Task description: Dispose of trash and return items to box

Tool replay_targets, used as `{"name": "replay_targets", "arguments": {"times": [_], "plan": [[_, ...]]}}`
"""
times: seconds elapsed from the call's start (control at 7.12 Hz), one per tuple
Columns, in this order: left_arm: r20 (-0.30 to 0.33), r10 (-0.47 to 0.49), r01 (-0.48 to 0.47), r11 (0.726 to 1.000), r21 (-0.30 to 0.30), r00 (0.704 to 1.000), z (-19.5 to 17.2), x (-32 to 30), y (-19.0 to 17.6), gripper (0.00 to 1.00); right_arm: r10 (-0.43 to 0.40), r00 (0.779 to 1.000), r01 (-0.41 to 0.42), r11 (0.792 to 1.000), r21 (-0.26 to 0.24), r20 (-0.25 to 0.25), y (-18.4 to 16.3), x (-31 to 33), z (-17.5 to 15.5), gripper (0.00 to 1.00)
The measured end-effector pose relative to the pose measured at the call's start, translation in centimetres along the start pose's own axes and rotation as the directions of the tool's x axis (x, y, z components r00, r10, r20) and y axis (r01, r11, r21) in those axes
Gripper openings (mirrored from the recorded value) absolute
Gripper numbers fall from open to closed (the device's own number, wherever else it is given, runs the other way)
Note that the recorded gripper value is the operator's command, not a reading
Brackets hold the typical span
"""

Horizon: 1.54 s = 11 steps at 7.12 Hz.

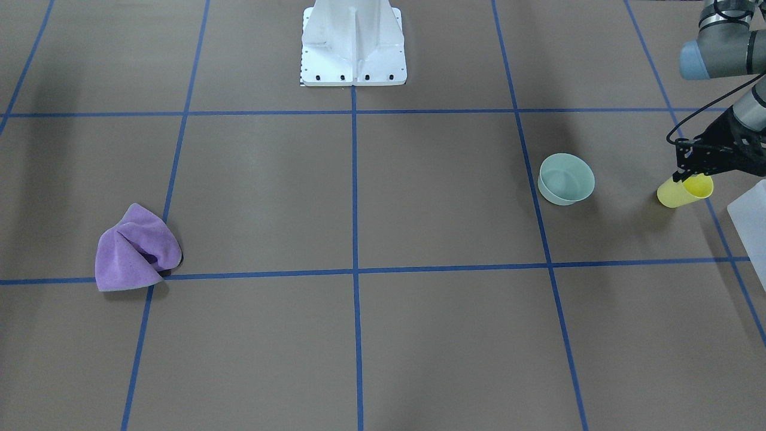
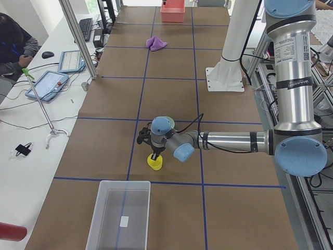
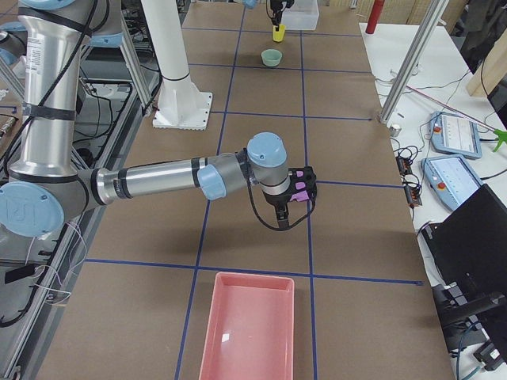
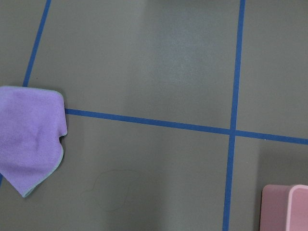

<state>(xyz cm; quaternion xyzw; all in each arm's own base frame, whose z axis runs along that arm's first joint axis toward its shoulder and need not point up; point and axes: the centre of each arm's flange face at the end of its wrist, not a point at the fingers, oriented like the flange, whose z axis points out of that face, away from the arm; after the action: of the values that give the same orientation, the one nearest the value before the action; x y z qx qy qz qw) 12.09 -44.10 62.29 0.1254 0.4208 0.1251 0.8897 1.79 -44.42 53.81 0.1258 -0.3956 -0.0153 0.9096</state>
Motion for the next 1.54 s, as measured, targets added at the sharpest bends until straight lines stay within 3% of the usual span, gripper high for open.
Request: {"name": "replay_targets", "arguments": {"times": [0.42, 0.7, 0.84, 1.12, 1.54], "plan": [[-0.010, -0.071, 0.071, 0.997, 0.025, 0.997, -6.7, -2.9, -2.7, 0.00, -0.002, 1.000, 0.002, 1.000, -0.005, 0.001, 0.0, -0.1, 0.2, 1.00], [0.084, 0.009, -0.010, 1.000, 0.008, 0.996, -13.0, -8.0, -5.3, 0.00, -0.002, 1.000, 0.002, 1.000, -0.011, 0.002, 0.1, -0.2, 0.5, 1.00], [0.148, 0.075, -0.071, 0.997, -0.032, 0.986, -15.5, -11.2, -6.3, 0.00, -0.003, 1.000, 0.003, 1.000, -0.014, 0.002, 0.2, -0.2, 0.6, 1.00], [0.181, 0.181, -0.161, 0.980, -0.121, 0.967, -15.1, -18.8, -7.4, 0.00, -0.006, 1.000, 0.006, 1.000, -0.019, 0.004, 0.2, -0.4, 0.9, 1.00], [0.186, 0.247, -0.226, 0.966, -0.124, 0.951, -8.3, -28.5, -4.7, 0.00, -0.012, 1.000, 0.012, 1.000, -0.026, 0.006, 0.2, -0.7, 1.2, 1.00]]}}
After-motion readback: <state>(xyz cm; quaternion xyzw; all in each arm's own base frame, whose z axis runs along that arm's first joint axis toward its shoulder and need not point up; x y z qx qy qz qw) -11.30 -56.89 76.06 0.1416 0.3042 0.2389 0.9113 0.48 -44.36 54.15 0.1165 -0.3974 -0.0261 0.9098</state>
